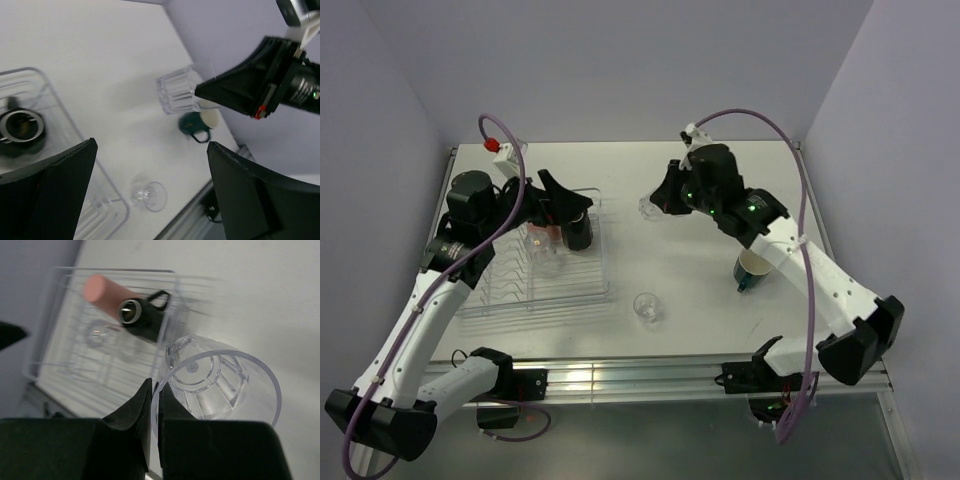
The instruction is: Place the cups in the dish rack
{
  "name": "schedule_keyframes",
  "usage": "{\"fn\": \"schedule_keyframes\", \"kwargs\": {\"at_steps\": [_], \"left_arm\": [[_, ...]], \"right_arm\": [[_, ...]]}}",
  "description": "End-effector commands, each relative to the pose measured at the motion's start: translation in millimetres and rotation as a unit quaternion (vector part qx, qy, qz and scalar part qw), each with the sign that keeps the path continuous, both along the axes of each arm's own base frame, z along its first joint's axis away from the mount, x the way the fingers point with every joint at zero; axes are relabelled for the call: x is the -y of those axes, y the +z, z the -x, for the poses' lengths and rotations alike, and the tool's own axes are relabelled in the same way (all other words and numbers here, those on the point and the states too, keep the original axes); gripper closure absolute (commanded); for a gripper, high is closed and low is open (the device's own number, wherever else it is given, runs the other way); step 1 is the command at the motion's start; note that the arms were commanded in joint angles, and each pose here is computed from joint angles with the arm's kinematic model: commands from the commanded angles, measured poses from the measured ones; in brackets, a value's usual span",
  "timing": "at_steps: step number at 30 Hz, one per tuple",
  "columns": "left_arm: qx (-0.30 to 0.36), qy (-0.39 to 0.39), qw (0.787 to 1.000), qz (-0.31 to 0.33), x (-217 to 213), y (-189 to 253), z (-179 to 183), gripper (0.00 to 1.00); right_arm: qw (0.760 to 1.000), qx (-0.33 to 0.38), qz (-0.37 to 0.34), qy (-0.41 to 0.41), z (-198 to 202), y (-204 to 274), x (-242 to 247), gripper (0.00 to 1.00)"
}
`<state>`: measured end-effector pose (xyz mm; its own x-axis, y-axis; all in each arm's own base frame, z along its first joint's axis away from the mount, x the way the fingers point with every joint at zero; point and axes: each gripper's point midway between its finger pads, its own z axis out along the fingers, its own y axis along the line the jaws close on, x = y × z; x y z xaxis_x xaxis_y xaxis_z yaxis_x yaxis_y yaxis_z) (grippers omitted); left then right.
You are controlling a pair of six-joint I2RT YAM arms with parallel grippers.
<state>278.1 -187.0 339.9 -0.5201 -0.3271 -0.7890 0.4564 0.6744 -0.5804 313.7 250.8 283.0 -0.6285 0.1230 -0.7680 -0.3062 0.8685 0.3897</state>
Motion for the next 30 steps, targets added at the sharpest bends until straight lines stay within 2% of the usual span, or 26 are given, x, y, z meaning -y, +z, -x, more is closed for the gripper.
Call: {"fn": "schedule_keyframes", "kwargs": {"at_steps": [1,7,16,21,30], "left_arm": [[0.089,-0.150,0.981,0.083,37,47,27,0.01],[0.108,-0.199,0.967,0.113,47,48,34,0.01],[0.102,-0.221,0.963,0.118,57,38,33,0.01],[0.097,-0.227,0.962,0.117,62,34,34,0.01],[0.087,-0.235,0.960,0.127,66,28,39,0.01]], "right_arm": [[0.983,0.047,-0.142,0.109,29,80,-30,1.00],[0.941,0.050,-0.258,0.213,68,129,-44,1.00],[0.888,0.018,-0.352,0.296,89,149,-59,1.00],[0.870,0.017,-0.380,0.313,92,153,-60,1.00],[0.862,0.002,-0.400,0.310,85,149,-61,1.00]]}}
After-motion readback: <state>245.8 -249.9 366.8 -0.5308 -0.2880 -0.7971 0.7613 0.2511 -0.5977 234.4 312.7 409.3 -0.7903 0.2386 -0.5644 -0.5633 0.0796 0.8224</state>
